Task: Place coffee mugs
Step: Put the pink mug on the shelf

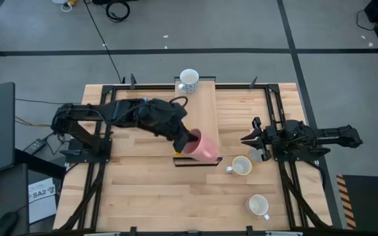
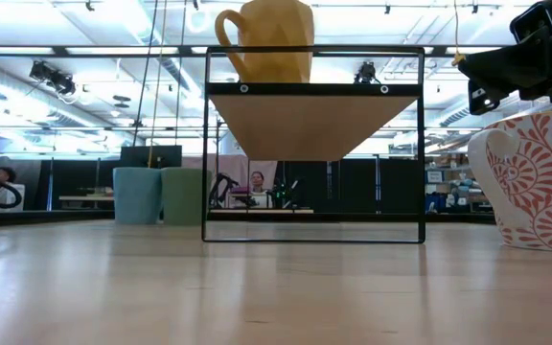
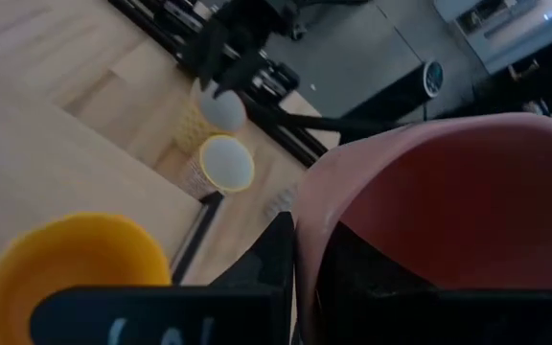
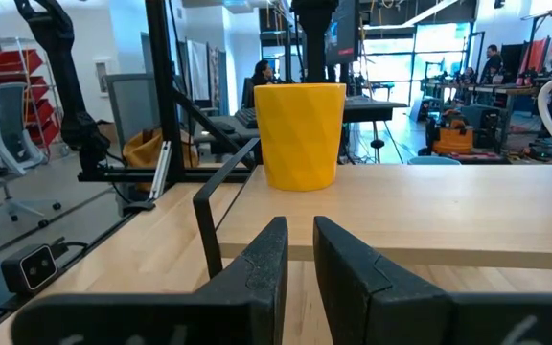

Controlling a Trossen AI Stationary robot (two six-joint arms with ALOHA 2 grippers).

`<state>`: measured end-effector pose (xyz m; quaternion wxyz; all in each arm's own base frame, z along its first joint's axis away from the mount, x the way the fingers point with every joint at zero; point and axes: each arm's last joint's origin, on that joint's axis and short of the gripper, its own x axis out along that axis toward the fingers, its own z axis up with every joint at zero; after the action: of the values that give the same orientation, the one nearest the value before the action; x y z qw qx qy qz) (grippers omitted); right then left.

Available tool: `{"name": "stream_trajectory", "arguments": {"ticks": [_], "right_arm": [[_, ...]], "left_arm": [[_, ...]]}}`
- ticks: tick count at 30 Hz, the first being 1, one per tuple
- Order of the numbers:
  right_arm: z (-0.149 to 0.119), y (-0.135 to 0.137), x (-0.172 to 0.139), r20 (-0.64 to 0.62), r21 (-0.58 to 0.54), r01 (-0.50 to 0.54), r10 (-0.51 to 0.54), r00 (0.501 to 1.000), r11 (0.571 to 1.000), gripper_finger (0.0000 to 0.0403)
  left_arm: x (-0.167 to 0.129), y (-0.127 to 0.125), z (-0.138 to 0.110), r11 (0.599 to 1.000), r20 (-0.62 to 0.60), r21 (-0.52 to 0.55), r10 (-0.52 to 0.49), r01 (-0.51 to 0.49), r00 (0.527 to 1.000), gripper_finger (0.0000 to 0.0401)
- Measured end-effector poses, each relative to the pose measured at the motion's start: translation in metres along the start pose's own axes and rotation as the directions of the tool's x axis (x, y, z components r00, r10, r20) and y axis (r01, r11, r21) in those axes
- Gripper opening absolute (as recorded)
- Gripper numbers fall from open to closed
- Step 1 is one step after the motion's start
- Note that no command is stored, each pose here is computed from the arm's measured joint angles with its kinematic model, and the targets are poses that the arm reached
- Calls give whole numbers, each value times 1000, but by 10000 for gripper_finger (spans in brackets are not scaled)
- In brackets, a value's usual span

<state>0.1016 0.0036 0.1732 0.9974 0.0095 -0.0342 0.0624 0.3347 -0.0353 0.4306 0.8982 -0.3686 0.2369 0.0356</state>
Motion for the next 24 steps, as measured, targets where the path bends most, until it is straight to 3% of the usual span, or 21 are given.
{"name": "stream_trajectory", "arguments": {"ticks": [24], "right_arm": [[0, 0, 0, 0, 0, 1, -1, 1000, 1000, 61]], "left_arm": [[-1, 4, 26, 995, 104, -20, -91, 93, 990, 31]]}}
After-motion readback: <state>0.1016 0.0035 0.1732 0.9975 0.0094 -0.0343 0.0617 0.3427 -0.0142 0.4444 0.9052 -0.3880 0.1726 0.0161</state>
